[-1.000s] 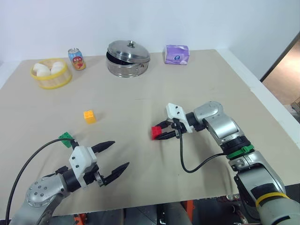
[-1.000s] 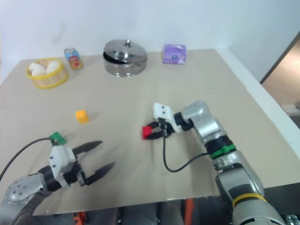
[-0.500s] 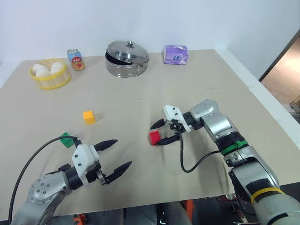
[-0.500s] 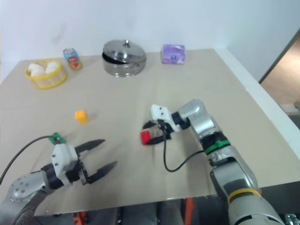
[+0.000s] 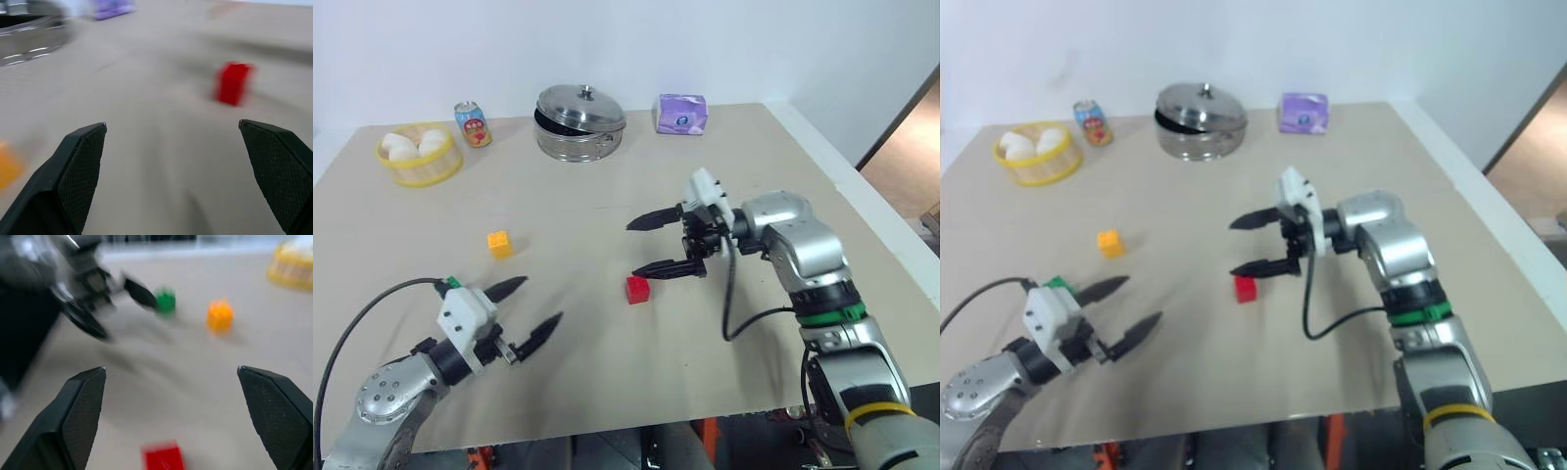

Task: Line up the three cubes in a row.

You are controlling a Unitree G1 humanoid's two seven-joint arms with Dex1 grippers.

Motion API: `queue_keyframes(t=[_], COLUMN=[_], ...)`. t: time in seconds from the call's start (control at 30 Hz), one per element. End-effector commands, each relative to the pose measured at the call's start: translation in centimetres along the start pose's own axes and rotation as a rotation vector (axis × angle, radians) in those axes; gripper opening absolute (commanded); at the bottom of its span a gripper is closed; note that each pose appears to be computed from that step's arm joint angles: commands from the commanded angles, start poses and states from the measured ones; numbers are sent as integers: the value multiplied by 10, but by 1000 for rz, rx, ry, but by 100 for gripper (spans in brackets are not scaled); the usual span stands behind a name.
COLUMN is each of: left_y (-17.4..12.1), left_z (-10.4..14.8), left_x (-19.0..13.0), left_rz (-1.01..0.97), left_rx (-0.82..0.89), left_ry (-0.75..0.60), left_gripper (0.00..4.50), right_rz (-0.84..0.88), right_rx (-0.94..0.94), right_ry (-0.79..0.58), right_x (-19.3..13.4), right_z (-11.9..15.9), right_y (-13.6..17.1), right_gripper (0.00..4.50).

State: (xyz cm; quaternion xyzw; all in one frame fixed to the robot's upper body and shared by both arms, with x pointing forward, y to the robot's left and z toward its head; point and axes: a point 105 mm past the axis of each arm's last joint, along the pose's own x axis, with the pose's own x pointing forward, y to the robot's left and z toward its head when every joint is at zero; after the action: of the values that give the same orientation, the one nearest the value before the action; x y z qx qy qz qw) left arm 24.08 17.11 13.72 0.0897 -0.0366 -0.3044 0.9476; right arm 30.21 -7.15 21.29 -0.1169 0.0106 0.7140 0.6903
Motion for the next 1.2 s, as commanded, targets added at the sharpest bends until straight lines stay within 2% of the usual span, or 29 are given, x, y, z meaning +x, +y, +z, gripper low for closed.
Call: queue_keyframes(t=[0.03, 0.23, 0.33, 0.53, 0.8, 0.93, 1.03, 1.2], left_y=[20, 37, 43, 62, 79, 98, 98, 63], left_z=[9, 15, 18, 18, 15, 7, 3, -3], left_x=[6, 30, 31, 5, -32, -55, -62, -57], left_rz=[134, 262, 313, 524, 497, 579, 658, 754], left_rx=[34, -26, -50, -26, 5, -39, -69, -137], left_ry=[-24, -20, -33, -23, 8, 39, 17, -22], left_gripper=[450, 450, 450, 450, 450, 450, 450, 450], right_rz=[1, -35, -61, -118, -88, -74, -71, -62], right_rx=[1, 23, 12, -33, -41, -64, -71, -71], right_ry=[-75, -109, -110, -88, -60, -41, -31, -22], right_x=[4, 9, 9, 4, 7, 6, 5, 4], right_z=[15, 12, 11, 5, -7, -12, -14, -17], right_y=[22, 37, 36, 28, 29, 25, 23, 23], right_gripper=[444, 444, 444, 444, 444, 444, 444, 444])
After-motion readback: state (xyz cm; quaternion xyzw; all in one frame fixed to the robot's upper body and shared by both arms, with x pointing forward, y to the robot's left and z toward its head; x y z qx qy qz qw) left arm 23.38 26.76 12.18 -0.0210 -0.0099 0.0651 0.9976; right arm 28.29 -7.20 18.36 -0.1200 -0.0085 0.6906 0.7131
